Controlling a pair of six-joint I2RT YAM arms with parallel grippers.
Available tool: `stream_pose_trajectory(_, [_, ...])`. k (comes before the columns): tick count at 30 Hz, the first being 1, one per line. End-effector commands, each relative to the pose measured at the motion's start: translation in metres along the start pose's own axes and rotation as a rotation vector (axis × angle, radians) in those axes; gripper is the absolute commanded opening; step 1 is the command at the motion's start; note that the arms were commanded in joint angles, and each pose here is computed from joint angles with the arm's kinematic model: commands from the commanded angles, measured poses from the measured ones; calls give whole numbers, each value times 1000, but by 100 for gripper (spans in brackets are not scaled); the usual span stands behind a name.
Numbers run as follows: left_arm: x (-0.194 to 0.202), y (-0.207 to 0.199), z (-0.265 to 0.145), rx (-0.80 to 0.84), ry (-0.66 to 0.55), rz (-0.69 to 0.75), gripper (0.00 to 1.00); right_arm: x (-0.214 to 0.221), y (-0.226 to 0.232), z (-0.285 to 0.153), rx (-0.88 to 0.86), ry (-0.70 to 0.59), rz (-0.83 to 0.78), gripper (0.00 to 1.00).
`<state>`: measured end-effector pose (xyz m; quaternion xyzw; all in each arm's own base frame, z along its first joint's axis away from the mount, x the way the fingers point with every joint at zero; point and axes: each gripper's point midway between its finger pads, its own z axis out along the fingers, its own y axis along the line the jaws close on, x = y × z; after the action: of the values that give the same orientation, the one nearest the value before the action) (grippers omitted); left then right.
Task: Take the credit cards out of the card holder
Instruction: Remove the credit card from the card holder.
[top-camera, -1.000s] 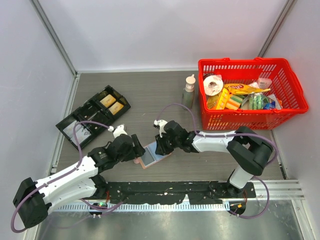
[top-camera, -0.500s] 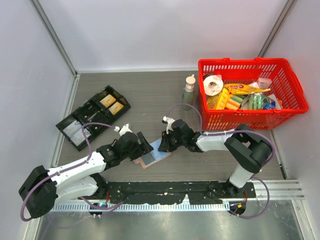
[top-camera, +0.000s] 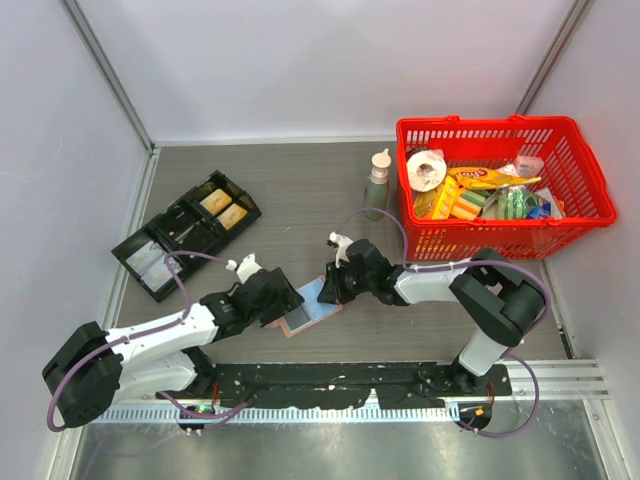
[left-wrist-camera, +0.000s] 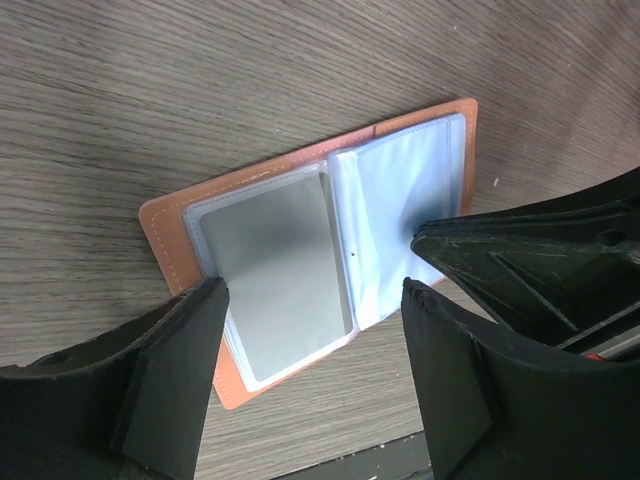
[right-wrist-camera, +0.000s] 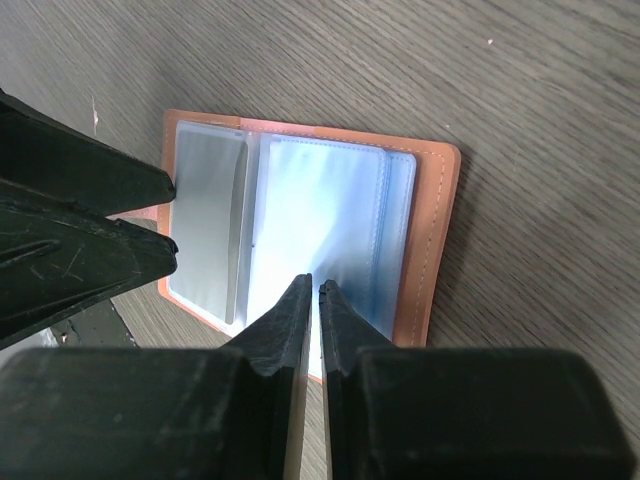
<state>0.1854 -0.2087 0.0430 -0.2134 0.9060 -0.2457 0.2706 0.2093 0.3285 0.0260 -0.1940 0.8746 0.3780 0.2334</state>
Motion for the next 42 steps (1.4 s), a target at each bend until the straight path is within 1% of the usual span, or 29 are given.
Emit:
stream_pose_trajectory(1, [-10,15,-1,-104,-68,49,75,14,-24,-6,91,27,13,13])
stream_pose_trajectory(5, [-14,14,-2,-108,-86,64,75,15,-25,-6,90,28,16,13])
stream_pose_trajectory(10, [-13,8,0,-99,-80,76,74,15,-25,-6,86,29,17,13])
stream_pose_trajectory(17, [-7,-6,6,-53,-53,90,67,15,-24,-6,82,29,19,13])
stream_pose_trajectory(22, [-10,-34,1,14,-53,103,62,17,-25,-5,80,33,25,13])
stream_pose_trajectory(27, [-11,-75,-12,141,-43,129,56,16,-24,-4,72,29,24,13])
stream_pose_trajectory(32, [-10,-99,-20,219,-32,132,54,15,-23,-5,67,25,30,13])
stream_pose_trajectory(38, [-7,-102,-10,207,-19,155,53,11,-21,-8,55,8,32,13])
stream_pose_trajectory(42, [-1,-97,-1,177,-4,167,53,6,-19,-11,50,-10,29,13])
